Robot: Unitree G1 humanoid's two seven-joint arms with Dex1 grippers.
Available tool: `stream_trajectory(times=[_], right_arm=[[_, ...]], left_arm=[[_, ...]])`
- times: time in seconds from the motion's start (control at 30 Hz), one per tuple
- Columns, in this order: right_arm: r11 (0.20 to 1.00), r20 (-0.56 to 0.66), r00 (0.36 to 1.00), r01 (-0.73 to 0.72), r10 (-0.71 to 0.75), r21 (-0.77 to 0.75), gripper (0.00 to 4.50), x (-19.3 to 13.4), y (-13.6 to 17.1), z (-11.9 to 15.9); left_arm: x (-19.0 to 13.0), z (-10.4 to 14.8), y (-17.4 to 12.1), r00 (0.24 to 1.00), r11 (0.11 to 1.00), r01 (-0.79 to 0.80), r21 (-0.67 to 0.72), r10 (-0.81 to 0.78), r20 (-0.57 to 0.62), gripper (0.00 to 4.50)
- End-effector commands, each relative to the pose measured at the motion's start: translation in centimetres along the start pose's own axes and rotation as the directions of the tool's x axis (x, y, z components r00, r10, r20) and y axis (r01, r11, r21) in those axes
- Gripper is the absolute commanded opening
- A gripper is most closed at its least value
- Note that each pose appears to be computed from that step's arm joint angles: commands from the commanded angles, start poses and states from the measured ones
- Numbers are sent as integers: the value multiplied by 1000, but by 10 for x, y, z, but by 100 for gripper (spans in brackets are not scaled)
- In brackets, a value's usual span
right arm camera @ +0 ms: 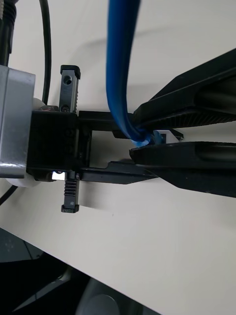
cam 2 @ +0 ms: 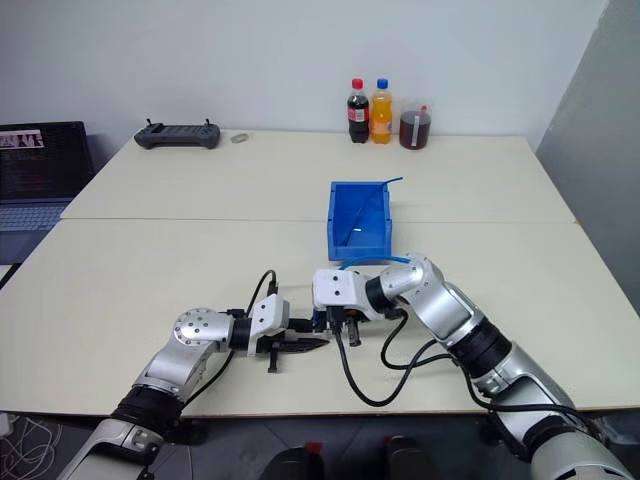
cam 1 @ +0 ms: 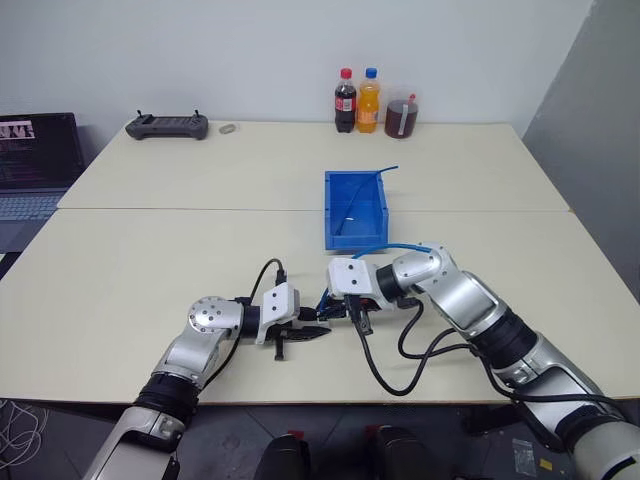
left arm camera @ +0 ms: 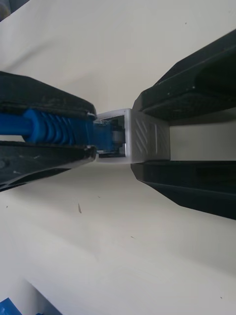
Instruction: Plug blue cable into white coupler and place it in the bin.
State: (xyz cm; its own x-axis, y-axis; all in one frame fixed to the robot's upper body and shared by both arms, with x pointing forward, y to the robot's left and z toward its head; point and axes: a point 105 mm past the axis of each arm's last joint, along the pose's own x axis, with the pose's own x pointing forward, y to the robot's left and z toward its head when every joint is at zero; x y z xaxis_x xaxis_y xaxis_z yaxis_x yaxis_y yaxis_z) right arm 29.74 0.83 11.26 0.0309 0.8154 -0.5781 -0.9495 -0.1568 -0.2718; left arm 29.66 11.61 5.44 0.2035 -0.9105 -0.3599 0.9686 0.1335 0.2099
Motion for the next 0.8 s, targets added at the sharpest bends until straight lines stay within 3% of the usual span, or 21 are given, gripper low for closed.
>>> stream_trajectory(times=[0.03,0.33,0.4,0.57,0.8], right_arm=[[987,-102,994,48,-32,153,14,12,2,-40],[978,-64,996,72,-60,194,14,11,-1,-42],[970,-31,995,97,-93,224,14,7,-6,-36],[916,80,980,142,-184,376,14,-16,-20,-15],[758,139,937,165,-320,631,14,-75,-63,4]], left_arm=[[-4,10,5,1000,999,-10,53,9,14,78],[-8,10,7,999,998,-34,52,33,6,78],[-8,15,11,997,995,-72,63,70,29,148],[-16,50,22,967,978,-203,-40,207,149,242],[-31,86,11,893,918,-362,-160,391,224,383]])
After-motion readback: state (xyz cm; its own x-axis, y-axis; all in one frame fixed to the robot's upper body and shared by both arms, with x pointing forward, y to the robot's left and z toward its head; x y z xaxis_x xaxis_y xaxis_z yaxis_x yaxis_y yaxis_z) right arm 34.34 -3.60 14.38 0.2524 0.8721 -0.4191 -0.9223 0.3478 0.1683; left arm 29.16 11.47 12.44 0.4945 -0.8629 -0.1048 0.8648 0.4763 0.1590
